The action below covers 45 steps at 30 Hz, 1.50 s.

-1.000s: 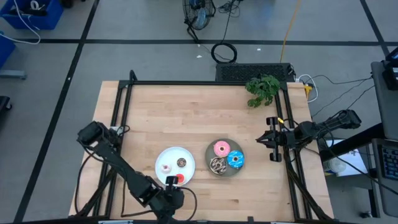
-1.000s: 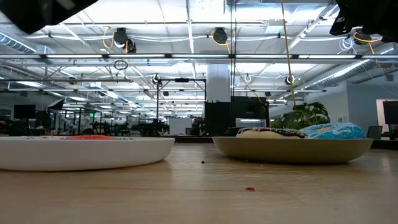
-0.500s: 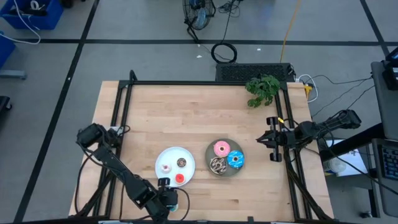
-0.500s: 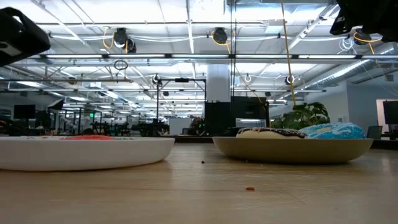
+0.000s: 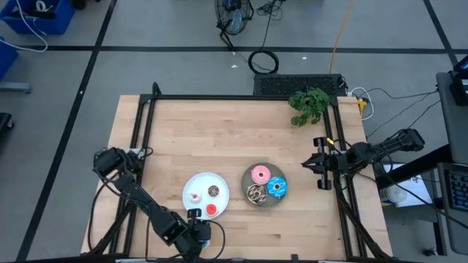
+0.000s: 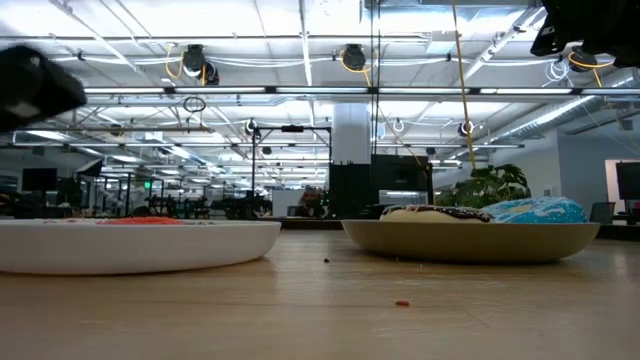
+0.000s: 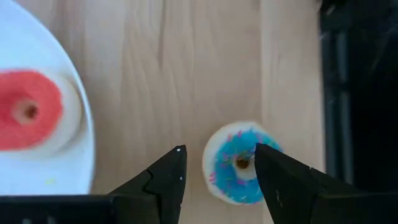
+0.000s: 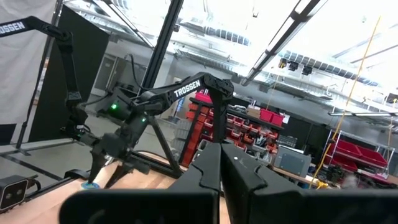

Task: Pick & Place donuts
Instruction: Put the small blue donut on the white plate

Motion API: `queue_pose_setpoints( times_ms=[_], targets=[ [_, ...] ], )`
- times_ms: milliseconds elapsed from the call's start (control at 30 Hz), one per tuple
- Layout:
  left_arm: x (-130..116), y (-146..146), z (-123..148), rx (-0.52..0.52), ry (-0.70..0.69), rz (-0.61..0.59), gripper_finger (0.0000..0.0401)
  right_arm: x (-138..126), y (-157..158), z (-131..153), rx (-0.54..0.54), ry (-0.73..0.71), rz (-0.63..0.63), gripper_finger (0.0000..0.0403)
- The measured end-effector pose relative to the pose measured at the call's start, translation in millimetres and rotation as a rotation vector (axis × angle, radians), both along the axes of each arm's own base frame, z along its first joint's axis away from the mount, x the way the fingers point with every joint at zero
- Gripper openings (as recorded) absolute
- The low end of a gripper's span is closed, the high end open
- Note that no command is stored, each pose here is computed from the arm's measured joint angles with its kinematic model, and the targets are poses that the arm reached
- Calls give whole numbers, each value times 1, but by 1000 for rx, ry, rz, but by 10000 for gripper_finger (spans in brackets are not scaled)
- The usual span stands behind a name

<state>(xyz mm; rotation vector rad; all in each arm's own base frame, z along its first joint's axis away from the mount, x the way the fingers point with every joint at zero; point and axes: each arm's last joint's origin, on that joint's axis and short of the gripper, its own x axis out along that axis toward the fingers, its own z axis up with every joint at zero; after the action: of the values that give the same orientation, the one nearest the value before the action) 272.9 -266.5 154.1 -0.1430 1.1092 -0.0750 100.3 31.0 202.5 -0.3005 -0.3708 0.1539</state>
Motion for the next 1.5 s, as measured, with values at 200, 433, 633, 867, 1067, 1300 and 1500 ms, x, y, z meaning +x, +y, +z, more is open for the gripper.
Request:
queue_pose_setpoints(
  times_ms=[200,433,633,867,1067,1300,1500],
  targets=[
    [1,-3,-18,-9,60,-14,191,0,0,0,0,0,0,0],
    [4,-3,-22,-7,60,-20,191,0,0,0,0,-2,1,0],
    [5,-4,-24,-13,56,-25,190,0,0,0,0,-2,2,0],
    [8,-2,-27,-43,90,-34,115,0,0,0,0,-2,3,0],
    [12,1,-28,-89,134,-41,14,0,0,1,1,-6,3,0],
    [12,4,-20,-52,93,-77,14,-1,0,1,3,-16,2,0],
    [6,14,18,-32,3,-52,17,-1,0,2,4,-18,2,0]
  ],
)
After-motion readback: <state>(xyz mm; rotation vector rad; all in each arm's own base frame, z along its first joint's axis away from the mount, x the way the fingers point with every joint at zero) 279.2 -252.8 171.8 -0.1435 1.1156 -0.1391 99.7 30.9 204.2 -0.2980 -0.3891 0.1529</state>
